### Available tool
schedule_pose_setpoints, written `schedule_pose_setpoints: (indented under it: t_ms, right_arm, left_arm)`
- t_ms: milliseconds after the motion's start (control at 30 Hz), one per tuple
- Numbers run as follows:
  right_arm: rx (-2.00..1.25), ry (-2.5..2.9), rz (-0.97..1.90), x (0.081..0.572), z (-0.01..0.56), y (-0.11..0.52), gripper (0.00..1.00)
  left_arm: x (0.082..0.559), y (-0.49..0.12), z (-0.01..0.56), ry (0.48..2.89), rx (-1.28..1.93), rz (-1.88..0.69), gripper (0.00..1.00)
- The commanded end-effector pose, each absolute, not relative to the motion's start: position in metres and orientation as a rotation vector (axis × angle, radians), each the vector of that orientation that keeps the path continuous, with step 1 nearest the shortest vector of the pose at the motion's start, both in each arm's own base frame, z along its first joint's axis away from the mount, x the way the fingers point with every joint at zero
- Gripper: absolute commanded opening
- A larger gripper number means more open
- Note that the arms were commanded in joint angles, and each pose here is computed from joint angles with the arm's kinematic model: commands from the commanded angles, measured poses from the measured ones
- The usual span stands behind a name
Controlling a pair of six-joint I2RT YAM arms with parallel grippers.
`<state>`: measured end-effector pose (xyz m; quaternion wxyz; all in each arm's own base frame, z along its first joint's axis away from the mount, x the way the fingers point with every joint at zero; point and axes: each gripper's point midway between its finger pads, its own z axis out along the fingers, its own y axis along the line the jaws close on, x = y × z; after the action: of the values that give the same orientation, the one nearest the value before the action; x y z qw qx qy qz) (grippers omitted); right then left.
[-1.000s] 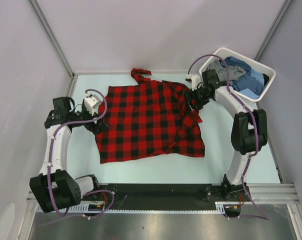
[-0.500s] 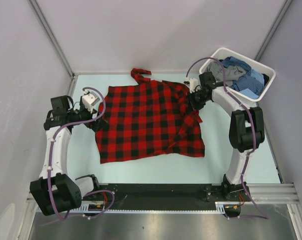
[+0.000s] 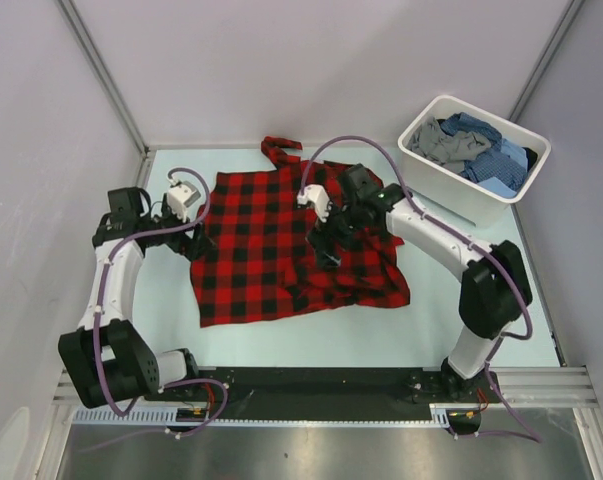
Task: Fold and stack the long sleeve shirts
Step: Flatten the shirt out
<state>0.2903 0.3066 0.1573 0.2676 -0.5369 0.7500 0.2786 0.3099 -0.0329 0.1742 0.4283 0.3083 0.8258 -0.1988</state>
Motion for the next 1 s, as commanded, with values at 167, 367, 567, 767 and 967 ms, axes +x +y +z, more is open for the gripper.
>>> schedule_pose_setpoints:
  t_ms: [167, 367, 567, 767, 967]
  right_arm:
    - [-0.994, 2.405, 0.576, 0.327, 0.129, 0.145, 0.77]
    - [-0.867, 2.564, 0.4, 0.335, 0.079, 0.119, 0.68]
    - [-0.802, 2.66, 0.314, 0.331, 0.057, 0.1, 0.65]
    - [-0.765, 2.73, 0.347, 0.316, 0.047, 0.095, 0.62]
    - [-0.722, 2.798, 0.4, 0.306, 0.037, 0.089, 0.59]
  left_arm:
    - [0.286, 0.001, 0.11, 2.325, 0.822, -0.34, 0.84]
    - [0.277, 0.021, 0.064, 2.542, 0.664, -0.285, 0.79]
    - [0.275, 0.034, 0.045, 2.693, 0.49, -0.274, 0.75]
    - [0.245, 0.009, 0.027, 2.789, 0.39, -0.511, 0.69]
    - [0.268, 0.025, 0.027, 2.781, 0.263, -0.436, 0.65]
